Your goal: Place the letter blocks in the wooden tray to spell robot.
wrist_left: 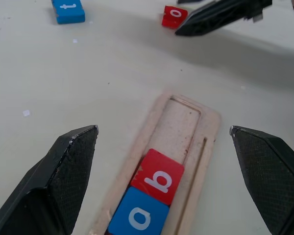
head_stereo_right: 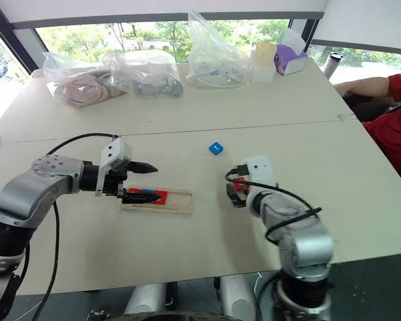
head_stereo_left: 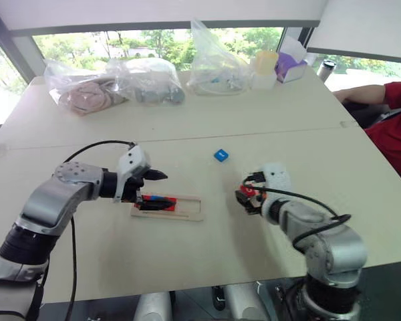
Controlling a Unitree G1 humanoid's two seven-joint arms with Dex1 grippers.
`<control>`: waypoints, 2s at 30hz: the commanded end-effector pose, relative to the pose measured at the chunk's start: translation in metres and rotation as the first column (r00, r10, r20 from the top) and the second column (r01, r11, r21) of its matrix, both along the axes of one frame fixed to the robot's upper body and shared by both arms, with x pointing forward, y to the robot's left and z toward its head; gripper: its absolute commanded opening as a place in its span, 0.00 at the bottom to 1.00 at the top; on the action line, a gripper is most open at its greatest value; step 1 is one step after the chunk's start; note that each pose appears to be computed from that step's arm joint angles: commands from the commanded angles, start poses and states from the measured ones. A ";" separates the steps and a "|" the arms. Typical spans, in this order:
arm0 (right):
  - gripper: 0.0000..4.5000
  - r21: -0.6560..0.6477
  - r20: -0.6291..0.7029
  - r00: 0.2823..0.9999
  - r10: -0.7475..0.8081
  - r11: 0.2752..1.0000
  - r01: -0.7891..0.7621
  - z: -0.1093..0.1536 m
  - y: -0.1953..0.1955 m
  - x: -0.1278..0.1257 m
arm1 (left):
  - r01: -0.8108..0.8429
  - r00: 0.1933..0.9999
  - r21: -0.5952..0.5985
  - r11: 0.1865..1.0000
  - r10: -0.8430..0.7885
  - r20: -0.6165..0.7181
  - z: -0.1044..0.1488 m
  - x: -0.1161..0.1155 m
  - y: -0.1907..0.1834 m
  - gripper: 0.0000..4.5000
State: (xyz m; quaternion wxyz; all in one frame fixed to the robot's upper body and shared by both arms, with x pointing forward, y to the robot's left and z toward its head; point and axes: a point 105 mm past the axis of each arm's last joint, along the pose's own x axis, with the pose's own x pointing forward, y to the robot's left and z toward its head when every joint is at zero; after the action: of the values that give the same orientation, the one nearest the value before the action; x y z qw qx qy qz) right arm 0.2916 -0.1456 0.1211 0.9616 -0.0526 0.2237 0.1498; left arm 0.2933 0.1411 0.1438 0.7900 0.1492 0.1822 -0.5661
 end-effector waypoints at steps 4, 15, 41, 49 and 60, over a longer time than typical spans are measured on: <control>1.00 -0.027 0.224 0.817 0.532 0.841 -0.541 0.051 -0.008 -0.007 | 0.077 0.996 0.024 0.997 -0.078 0.038 0.014 -0.003 -0.001 1.00; 1.00 -0.165 -0.017 0.597 0.802 0.587 -0.793 -0.010 -0.037 0.031 | 0.180 0.983 0.105 0.978 -0.181 0.002 0.014 -0.026 0.004 1.00; 0.25 -0.179 0.119 0.464 0.878 0.479 -0.859 0.036 0.047 0.033 | -0.075 0.996 0.165 0.984 0.066 0.060 0.029 -0.020 0.059 1.00; 0.25 -0.210 0.034 0.467 0.883 0.463 -0.861 0.019 0.118 0.021 | -0.085 0.996 0.186 0.979 0.079 0.040 0.031 -0.031 0.061 1.00; 0.25 -0.238 -0.072 0.440 0.895 0.413 -0.879 -0.008 0.129 0.006 | -0.109 0.994 0.152 0.982 0.107 0.021 0.026 -0.042 0.056 1.00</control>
State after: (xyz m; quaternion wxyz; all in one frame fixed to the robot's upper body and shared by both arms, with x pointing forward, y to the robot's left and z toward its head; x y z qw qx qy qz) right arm 0.3014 -0.0230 0.1064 0.7334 -0.2764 0.1664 0.5984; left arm 0.2520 0.1980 0.1614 0.8019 0.1963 0.2444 -0.5086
